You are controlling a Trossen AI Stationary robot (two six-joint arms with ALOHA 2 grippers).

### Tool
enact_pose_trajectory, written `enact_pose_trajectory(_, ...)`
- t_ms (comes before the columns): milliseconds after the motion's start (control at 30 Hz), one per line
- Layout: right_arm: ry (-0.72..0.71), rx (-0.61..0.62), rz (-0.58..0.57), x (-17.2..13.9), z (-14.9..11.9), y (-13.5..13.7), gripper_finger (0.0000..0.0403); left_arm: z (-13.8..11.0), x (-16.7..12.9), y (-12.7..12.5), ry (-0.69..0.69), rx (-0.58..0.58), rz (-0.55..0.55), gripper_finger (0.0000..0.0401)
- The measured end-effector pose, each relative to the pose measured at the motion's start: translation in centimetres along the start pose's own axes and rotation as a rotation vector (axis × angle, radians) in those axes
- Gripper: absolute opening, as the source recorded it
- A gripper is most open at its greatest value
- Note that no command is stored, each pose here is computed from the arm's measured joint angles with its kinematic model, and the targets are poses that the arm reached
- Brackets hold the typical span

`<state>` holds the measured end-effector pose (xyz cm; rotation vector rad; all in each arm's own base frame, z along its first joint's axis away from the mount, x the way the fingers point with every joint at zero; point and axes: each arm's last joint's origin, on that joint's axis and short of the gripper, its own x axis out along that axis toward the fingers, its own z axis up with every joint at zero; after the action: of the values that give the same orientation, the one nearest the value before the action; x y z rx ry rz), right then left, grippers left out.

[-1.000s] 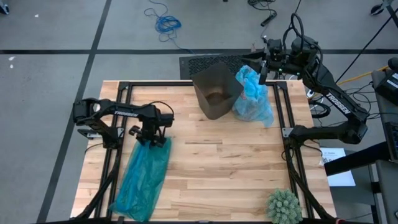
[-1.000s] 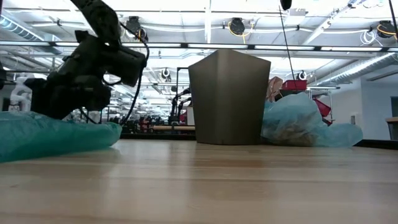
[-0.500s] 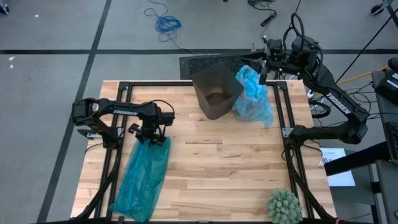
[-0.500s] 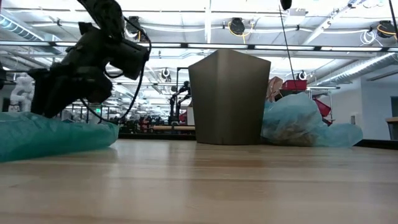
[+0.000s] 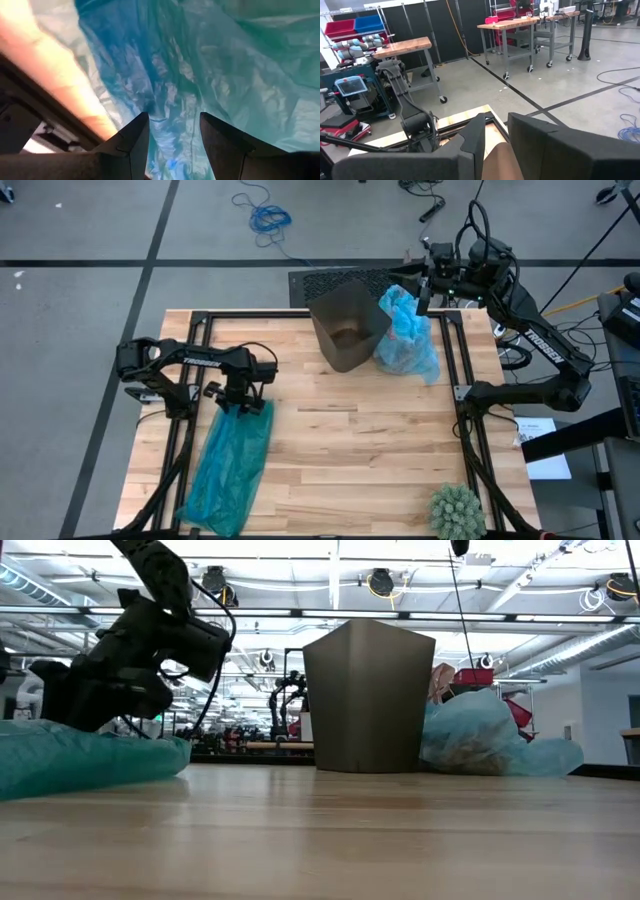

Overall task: Place trash/remove bag and relplace
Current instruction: Insert the dark blue trash bag into the trash bin

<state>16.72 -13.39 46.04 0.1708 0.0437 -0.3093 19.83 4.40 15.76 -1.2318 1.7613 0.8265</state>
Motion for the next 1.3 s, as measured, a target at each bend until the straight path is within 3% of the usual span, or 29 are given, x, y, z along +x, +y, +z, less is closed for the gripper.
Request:
enact_pose_trajectory(367,-0.002,-0.001,0.0,0.0,0.0,0.0,0.0077,0.4,1.5,0.4,-0.015,0.021,-0.022,0.0165)
enact_pose_trajectory(467,-0.002,-0.001,0.0,0.0,0.0,0.0,0.0077,0.6,1.2,-0.4,-0.041,0.083,-0.083,0.0131)
enact_pose_trajectory(567,-0.002,-0.001,0.0,0.0,0.0,0.0,0.0077,0.7,0.0,-1.7,-0.108,0.165,-0.193,0.0072)
enact_pose_trajectory(667,-0.002,-0.001,0.0,0.0,0.0,0.0,0.0077,0.5,-1.8,-2.6,-0.18,0.195,-0.272,0.0013)
enact_pose_trajectory(867,-0.003,-0.004,0.0,0.0,0.0,0.0,0.0077,-1.1,-6.6,-3.2,-0.312,0.248,-0.423,0.0002)
enact_pose_trajectory(1133,-0.006,-0.014,0.001,0.0,0.1,0.0,0.0077,-4.0,-15.2,-2.7,-0.594,0.283,-0.638,0.0001)
enact_pose_trajectory(1300,-0.031,-0.034,0.099,0.2,0.4,0.6,0.0077,-5.4,-20.7,-1.8,-0.783,0.304,-0.753,0.0001)
